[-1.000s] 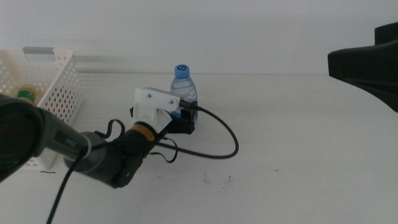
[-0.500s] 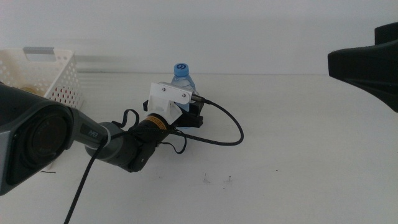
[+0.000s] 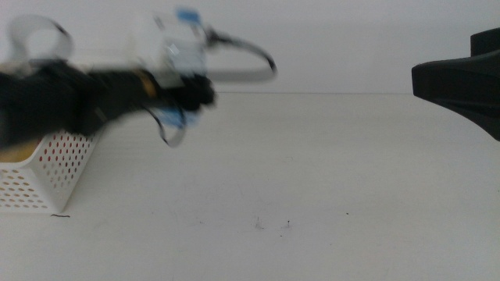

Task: Use arms to grab the bottles and put them into the dustbin to the left of the table.

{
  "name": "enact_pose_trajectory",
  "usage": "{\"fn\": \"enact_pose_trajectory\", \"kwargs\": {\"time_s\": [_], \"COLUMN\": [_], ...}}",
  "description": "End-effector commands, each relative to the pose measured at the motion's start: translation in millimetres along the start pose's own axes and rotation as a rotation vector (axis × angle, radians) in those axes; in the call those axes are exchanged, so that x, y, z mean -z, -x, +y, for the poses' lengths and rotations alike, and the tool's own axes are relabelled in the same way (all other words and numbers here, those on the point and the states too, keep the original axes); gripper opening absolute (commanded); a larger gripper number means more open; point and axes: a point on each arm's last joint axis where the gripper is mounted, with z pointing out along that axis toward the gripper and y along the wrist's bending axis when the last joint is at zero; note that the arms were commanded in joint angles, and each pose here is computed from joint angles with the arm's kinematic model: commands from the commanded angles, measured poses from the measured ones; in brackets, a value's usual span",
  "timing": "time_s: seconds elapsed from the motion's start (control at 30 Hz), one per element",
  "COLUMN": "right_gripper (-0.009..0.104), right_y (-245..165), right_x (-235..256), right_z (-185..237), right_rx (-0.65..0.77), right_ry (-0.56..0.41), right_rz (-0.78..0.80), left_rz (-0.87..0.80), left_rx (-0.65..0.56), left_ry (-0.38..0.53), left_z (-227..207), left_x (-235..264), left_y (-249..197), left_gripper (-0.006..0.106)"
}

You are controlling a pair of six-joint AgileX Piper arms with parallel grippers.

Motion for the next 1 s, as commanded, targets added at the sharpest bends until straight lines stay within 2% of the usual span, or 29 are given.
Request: {"fn": "enact_pose_trajectory", "kwargs": {"time_s": [0.0,0.1,0.17,0.3,0.4,0.5,0.7,0.77,0.87,0.97], "right_gripper": [0.091,0.091,0.091,0.091,0.091,0.091,0.091,0.091,0.091,0.091], "right_y": [3.1,3.1,3.1,3.1,3.1,3.1,3.1,3.1,3.1,3.1], "right_x": [3.3,3.3,3.3,3.3,3.3,3.3,3.3,3.3,3.3,3.3], "right_z": [0.3,0.3,0.3,0.3,0.3,0.3,0.3,0.3,0.3,0.3], "right_rx": [0.015,0.015,0.015,0.015,0.015,0.015,0.015,0.015,0.015,0.015], "right_ry": [-0.002,-0.002,-0.002,-0.002,-0.002,-0.002,-0.002,-0.002,-0.002,-0.002], "right_rz": [-0.024,-0.024,-0.024,-0.024,-0.024,-0.024,-0.024,-0.024,-0.024,-0.024], "left_rz": [0.057,0.171,0.26,0.421,0.5,0.552,0.641,0.638,0.639,0.639], "left_rx": [-0.004,-0.009,-0.031,0.015,0.076,0.136,0.171,0.171,0.174,0.173], "left_ry": [0.09,0.156,0.149,0.145,0.202,0.21,0.216,0.222,0.219,0.191], "left_z": [19.9,52.7,78.0,139.2,187.5,222.2,254.2,258.6,261.9,261.7], "left_x": [33.7,54.2,63.0,76.8,74.9,60.2,21.1,12.0,3.4,-2.3], "left_y": [31.2,58.1,68.8,76.1,65.7,44.3,4.2,-1.9,-8.3,-12.1], "left_gripper": [-0.002,-0.002,-0.002,-0.002,-0.002,-0.002,0.002,0.008,0.025,0.054]}}
